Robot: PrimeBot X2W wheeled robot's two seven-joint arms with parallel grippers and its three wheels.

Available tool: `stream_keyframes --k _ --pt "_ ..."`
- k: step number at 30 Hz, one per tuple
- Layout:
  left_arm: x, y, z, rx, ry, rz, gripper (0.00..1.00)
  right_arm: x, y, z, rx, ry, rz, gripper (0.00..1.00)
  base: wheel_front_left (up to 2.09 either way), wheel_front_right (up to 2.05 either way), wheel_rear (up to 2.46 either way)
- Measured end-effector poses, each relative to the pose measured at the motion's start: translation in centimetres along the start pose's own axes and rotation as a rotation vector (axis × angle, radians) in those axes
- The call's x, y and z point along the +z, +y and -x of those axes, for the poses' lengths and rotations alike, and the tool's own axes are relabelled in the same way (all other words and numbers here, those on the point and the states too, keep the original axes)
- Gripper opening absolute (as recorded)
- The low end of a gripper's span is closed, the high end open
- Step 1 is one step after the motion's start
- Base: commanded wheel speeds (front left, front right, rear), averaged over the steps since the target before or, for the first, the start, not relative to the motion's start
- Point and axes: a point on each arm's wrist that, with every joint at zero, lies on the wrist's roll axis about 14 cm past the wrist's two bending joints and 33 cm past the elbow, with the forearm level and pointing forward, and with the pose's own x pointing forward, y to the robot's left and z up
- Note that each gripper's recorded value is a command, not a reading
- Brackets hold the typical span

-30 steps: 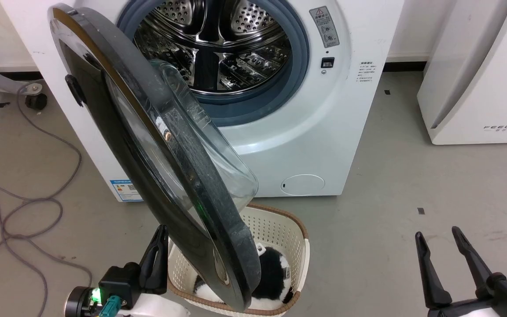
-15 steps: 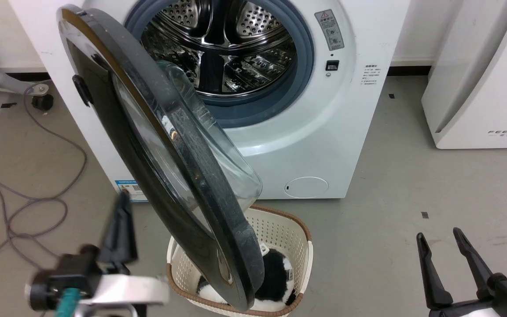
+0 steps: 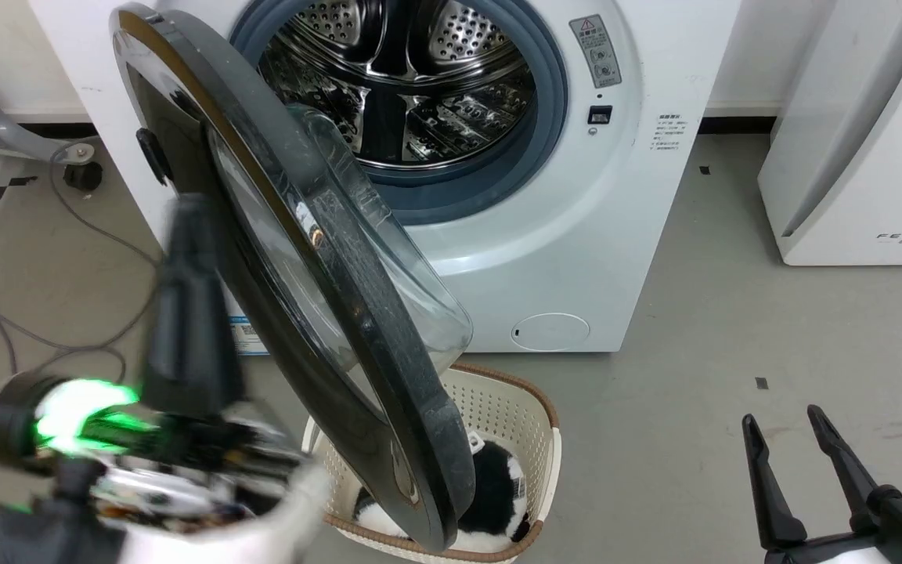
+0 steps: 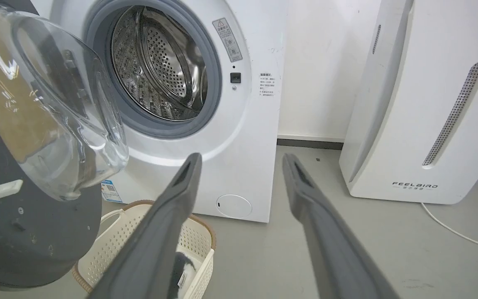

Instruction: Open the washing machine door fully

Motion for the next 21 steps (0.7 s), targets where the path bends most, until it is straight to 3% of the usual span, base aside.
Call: stream_keyframes --k 4,8,15,21 --pt "2.0 -4.9 -0.4 -0.151 -0.056 0.166 0.0 0.0 0.0 0.0 0.0 0.003 0.0 1.0 0.0 0.0 0.0" --pt "1.2 -9.0 0.5 -0.275 0.037 0.301 0.0 -0.1 0.0 -0.1 0.0 0.005 0.001 1.0 0.0 0.0 0.0" --pt "-4.7 -15.5 6.2 -0.437 0.448 0.481 0.0 -0.1 -0.2 -0.2 -0.002 0.007 0.003 1.0 0.0 0.0 0.0" --pt "-9.1 -17.8 11.9 -0.493 0.757 0.514 0.0 -0.3 -0.3 -0.3 -0.007 0.015 0.004 1.0 0.0 0.0 0.0"
